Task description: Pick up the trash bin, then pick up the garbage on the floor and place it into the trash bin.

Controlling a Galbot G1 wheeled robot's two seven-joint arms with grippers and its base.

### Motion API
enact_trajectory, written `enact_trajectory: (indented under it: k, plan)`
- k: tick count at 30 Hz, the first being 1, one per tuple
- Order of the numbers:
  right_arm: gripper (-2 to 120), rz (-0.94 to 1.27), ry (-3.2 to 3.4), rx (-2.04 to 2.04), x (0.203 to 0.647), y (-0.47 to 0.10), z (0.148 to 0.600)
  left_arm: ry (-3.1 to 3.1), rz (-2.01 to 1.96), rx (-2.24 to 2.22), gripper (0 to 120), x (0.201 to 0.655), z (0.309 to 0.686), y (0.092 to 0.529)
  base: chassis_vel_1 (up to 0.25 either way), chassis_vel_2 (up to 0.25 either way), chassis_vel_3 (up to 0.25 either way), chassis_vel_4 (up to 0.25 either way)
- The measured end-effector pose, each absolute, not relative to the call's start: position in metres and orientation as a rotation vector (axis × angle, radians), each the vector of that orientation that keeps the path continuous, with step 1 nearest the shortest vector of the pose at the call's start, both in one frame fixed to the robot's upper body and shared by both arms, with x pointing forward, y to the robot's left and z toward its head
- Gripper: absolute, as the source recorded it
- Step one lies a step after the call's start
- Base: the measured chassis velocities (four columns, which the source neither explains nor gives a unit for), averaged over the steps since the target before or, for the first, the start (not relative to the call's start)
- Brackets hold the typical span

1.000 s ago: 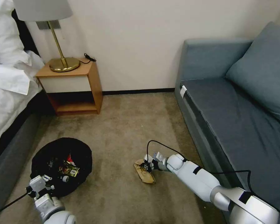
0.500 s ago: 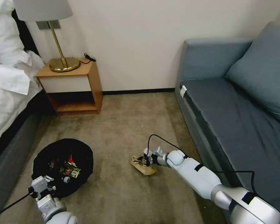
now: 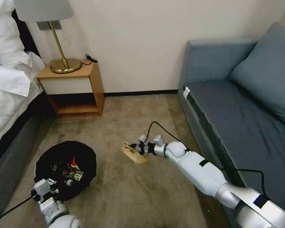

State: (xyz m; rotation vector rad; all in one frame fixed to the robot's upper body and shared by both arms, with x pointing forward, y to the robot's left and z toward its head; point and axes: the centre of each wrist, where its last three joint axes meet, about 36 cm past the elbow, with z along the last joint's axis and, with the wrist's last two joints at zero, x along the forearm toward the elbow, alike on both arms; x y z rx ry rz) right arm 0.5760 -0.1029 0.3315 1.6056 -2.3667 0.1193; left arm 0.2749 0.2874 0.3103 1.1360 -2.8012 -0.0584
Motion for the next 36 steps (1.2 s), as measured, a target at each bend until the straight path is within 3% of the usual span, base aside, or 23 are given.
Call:
enact_trajectory:
  k: [3,16,36]
  plan:
    - [0,0.025,-2.347,1.721,0.565,-0.067,0.361,-2.813,-0.024,1.132,3,0.288,0.321,0.283,0.000,0.000,0.000,0.000]
    - [0,0.009,-2.288,1.860,0.554,0.016,0.390,-2.810,0.041,1.125,3,0.304,0.317,0.256,0.000,0.000,0.000,0.000]
    - [0,0.256,-2.240,1.907,0.543,0.062,0.353,-2.798,0.046,1.122,3,0.299,0.309,0.240,0.000,0.000,0.000,0.000]
